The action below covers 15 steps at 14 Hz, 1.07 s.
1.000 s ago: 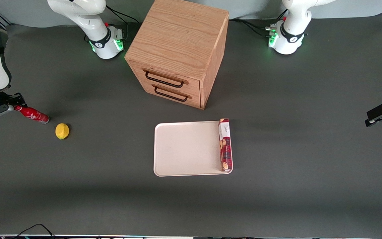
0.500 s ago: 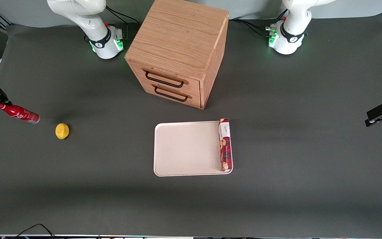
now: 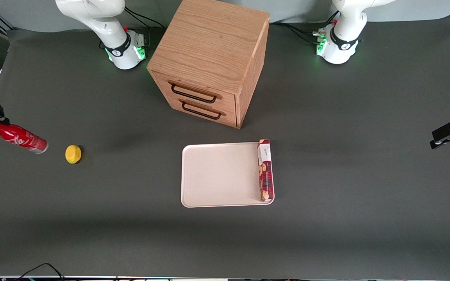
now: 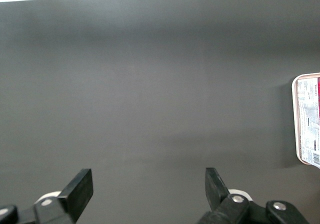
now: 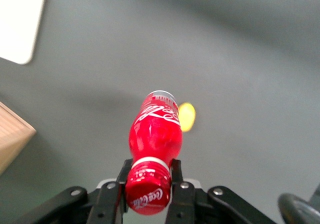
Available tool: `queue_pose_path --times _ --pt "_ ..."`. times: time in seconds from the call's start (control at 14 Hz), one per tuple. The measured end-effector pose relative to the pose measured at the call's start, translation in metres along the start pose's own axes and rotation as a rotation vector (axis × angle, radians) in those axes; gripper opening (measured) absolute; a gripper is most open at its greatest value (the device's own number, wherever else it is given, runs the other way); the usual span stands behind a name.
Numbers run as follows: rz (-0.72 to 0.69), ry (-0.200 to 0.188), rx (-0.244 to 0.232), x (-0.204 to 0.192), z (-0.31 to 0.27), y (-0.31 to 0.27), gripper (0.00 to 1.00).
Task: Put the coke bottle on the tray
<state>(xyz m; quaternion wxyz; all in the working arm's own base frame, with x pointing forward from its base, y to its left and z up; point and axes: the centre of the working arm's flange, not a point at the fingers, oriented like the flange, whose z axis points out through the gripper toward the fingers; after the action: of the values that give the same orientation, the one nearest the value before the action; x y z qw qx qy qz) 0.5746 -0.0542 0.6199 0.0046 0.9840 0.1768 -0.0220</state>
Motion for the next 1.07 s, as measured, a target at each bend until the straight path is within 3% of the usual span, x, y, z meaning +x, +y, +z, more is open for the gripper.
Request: queue_pose_path --times 0.14,0.5,0.86,1.07 --pt "0.056 0.031 0.03 0.035 -0.009 -0.066 0.33" --pt "0.294 -0.002 0.126 0.121 0.05 -0.209 0.33" --pt "0.473 -0.039 0.069 0.174 0.153 -0.317 0.33" --pt "0.52 -0.082 0.06 0.187 0.212 -0.354 0.33"
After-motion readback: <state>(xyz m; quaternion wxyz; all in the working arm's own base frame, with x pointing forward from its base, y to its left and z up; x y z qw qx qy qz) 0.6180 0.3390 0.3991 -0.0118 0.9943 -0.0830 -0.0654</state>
